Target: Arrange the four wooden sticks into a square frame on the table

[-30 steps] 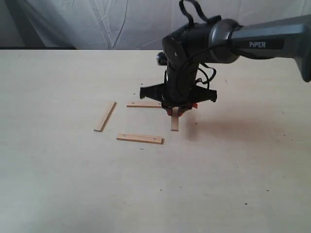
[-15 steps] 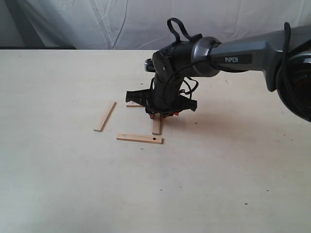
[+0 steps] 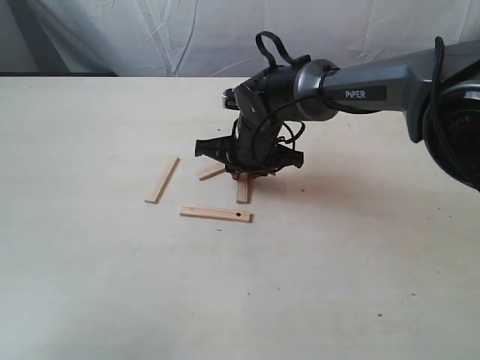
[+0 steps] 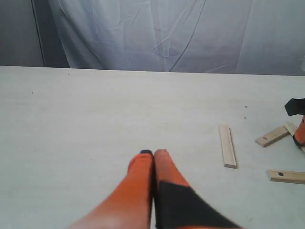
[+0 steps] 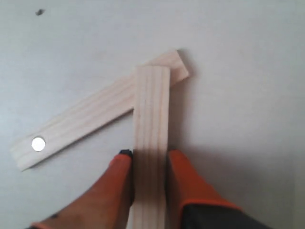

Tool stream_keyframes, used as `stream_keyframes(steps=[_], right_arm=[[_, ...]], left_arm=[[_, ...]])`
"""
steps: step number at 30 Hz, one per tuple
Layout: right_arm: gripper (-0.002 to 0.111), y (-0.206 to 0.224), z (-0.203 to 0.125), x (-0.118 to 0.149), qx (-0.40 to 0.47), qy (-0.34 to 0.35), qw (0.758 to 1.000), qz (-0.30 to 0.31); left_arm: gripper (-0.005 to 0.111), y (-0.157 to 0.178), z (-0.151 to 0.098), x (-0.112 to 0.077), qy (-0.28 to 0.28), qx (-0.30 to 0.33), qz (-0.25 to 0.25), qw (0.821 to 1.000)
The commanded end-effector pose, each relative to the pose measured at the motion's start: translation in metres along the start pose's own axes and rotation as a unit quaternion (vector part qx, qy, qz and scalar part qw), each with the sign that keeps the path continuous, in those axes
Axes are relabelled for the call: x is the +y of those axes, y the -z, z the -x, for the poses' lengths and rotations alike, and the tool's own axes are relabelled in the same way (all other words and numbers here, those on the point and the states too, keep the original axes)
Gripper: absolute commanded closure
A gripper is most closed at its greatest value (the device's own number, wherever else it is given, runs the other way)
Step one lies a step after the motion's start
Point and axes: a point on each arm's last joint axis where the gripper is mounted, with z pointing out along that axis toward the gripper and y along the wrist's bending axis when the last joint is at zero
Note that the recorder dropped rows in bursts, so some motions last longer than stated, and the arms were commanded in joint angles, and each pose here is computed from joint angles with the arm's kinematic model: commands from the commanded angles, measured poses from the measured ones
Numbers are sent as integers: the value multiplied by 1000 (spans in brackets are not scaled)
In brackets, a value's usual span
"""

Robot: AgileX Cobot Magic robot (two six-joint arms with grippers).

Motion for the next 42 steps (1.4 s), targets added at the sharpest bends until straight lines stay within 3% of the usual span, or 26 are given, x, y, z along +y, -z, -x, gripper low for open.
stream_keyframes(steps=[1, 4, 11, 23, 26, 31, 34, 37, 42], right_arm=[[105, 3, 3, 0, -13, 18, 1000, -6], [105, 4, 4, -2, -17, 65, 998, -15], [105, 4, 4, -9, -11, 100, 994, -54], [105, 6, 23, -40, 10, 4, 999, -49], [97, 6, 22, -39, 12, -4, 999, -43], [70, 6, 22, -37, 12, 4, 999, -34], [64, 7, 21, -37, 15, 7, 999, -36], [64, 7, 21, -37, 14, 10, 999, -35], [64, 7, 22, -38, 15, 26, 999, -36]], left_arm=[[107, 0, 1, 0, 0, -6, -1, 1000], [107, 0, 1, 0, 0, -6, -1, 1000], [107, 0, 1, 0, 0, -6, -1, 1000], [107, 0, 1, 0, 0, -6, -1, 1000], [107, 0, 1, 0, 0, -6, -1, 1000], [107, 0, 1, 0, -2, -6, 0, 1000], [107, 0, 5, 0, -19, -32, 0, 999], [107, 2, 18, -3, 53, -103, -21, 993], [107, 8, 37, 0, 164, -210, -37, 963]])
